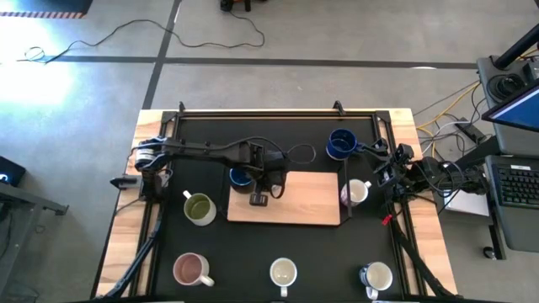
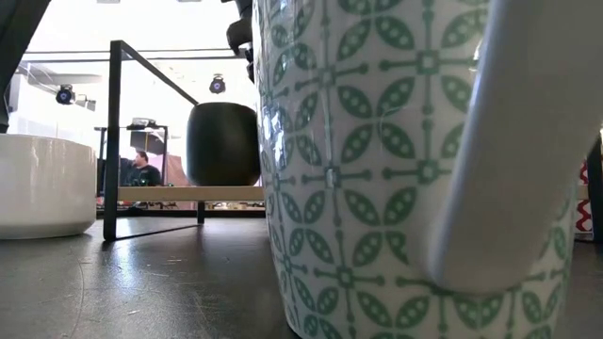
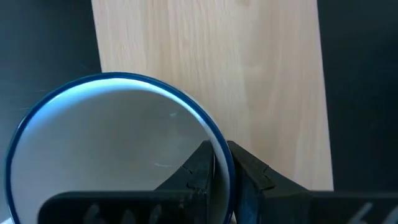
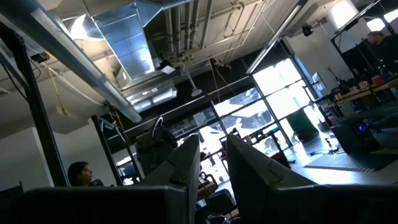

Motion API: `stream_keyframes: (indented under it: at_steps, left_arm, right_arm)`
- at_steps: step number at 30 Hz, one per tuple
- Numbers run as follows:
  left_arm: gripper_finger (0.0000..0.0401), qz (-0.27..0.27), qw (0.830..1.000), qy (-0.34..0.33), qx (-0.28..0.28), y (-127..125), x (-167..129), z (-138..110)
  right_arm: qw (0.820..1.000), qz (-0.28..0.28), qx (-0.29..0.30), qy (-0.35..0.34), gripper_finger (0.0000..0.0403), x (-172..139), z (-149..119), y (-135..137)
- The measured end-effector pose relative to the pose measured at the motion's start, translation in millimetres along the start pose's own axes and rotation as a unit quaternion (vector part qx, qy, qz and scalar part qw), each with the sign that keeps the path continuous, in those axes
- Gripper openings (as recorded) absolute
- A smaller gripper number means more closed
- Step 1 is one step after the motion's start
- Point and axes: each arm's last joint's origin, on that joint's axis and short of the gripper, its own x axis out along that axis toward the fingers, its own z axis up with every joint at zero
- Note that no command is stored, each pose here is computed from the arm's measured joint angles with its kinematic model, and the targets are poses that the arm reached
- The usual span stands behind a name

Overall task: Place coffee mugs
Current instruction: Put the top blue patterned mug on the shelf

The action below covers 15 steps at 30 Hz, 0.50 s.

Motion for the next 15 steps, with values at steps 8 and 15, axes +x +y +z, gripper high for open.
stream_keyframes:
  at_steps: [8,15]
  left_arm:
    - [0.002,-0.006,1.0,-0.002,-0.004,-0.7,0.1,0.3]
    - [0.0046,-0.009,1.0,-0.008,-0.014,-2.7,0.7,1.9]
  right_arm:
    - [1.0,0.0,0.0,0.0,0.0068,0.0,0.0,0.0]
    - [1.0,0.0,0.0,0.0,0.0068,0.0,-0.1,0.0]
